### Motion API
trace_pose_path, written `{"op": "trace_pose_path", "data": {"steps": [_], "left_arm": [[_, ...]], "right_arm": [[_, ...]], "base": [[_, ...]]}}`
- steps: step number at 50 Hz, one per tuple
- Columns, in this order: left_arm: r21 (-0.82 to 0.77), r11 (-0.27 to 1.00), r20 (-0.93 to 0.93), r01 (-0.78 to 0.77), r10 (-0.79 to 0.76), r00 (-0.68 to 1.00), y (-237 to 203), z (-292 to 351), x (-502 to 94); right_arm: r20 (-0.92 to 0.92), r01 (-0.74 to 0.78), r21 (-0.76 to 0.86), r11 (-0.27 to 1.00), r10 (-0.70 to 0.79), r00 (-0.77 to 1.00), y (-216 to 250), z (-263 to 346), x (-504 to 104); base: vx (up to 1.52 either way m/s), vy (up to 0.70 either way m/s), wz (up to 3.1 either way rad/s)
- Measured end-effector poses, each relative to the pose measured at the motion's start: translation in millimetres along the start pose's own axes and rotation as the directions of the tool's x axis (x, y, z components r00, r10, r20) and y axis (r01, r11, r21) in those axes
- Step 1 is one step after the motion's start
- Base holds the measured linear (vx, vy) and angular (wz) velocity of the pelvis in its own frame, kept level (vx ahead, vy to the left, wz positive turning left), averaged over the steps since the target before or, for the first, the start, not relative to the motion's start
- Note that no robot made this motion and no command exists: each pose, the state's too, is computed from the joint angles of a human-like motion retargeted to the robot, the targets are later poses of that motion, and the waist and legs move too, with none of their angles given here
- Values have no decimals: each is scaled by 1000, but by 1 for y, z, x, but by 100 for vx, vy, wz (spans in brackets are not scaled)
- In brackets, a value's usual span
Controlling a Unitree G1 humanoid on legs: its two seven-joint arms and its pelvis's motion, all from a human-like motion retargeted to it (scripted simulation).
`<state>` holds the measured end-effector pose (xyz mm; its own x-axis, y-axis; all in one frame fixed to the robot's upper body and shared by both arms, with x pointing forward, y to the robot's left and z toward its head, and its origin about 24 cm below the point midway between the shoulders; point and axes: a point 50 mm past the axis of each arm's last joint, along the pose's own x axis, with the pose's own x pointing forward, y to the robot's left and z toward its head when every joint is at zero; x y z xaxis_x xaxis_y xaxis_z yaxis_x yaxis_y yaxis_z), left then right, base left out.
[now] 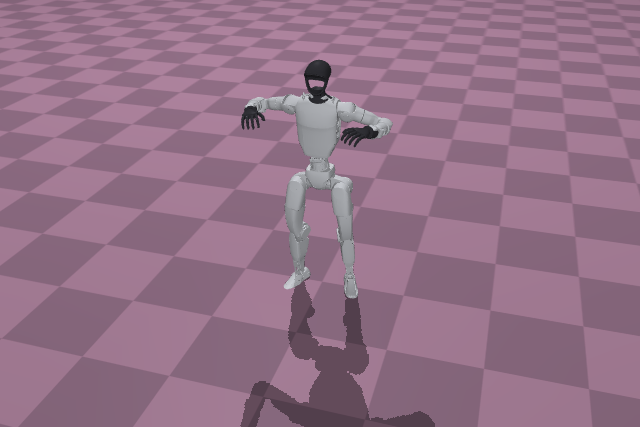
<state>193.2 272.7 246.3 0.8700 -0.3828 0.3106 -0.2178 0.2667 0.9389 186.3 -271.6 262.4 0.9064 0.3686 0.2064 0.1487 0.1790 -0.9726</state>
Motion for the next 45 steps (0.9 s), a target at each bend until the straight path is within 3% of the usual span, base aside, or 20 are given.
{"op": "trace_pose_path", "data": {"steps": [6,11,45], "left_arm": [[-36,998,-35,-61,59,998,41,-8,-9],[-11,1000,-30,-18,17,999,57,-9,-6],[15,999,38,36,-37,999,48,3,0]], "right_arm": [[-56,62,-34,997,-64,996,-35,-6,-14],[-21,62,-90,994,-65,998,-53,2,-12],[-25,47,-144,988,-52,998,-54,-3,-6]], "base": [[1,-6,-3],[0,-2,-2],[0,0,0]]}}
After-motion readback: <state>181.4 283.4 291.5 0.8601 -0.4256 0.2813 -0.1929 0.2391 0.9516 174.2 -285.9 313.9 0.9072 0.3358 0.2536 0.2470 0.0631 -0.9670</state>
